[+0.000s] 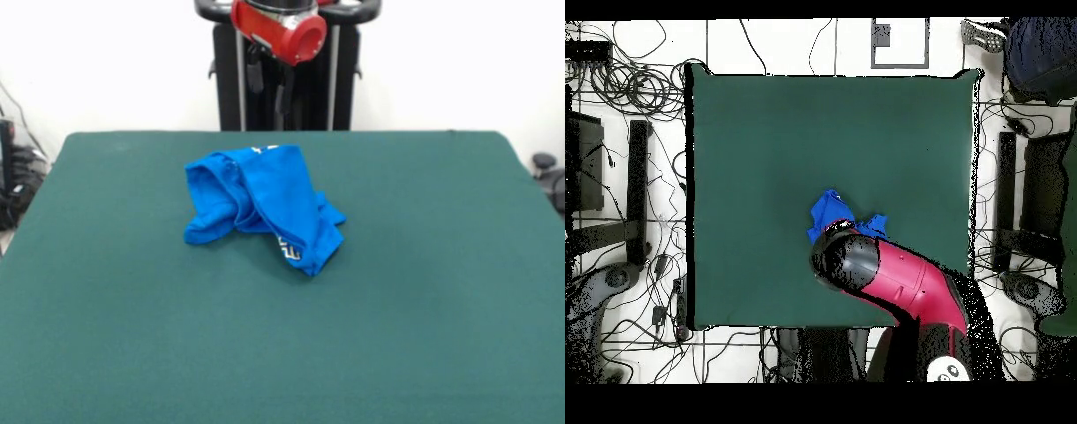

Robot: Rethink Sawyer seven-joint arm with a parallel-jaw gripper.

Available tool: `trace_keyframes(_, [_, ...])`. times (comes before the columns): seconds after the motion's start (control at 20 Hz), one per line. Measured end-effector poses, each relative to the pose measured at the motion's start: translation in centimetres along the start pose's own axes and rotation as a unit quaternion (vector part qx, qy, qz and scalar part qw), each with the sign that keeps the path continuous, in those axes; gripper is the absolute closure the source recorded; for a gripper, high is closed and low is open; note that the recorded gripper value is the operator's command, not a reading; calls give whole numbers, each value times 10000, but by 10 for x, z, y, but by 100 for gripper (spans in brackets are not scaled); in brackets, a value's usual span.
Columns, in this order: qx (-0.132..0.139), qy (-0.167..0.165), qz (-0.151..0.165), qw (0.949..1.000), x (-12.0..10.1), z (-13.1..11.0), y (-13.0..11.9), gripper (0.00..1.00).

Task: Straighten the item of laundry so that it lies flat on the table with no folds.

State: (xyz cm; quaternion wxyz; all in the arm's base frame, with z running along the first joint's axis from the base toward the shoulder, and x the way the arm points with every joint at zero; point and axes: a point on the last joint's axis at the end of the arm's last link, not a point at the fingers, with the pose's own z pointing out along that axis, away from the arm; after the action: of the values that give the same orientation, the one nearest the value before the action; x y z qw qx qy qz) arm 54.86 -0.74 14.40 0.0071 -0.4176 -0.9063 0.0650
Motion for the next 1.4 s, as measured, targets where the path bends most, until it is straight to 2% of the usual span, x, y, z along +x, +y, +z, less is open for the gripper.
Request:
trace_keyframes(0.8, [5, -22, -27, 10000, -3, 4, 4, 0])
trace_keyframes(0.95, [43, -12, -31, 10000, -8, 15, 6, 0])
trace_keyframes(1.15, [134, 44, -169, 9998, -31, 52, 4, 0])
trace_keyframes(1.4, [197, 148, -296, 9993, -46, 86, 2, 0])
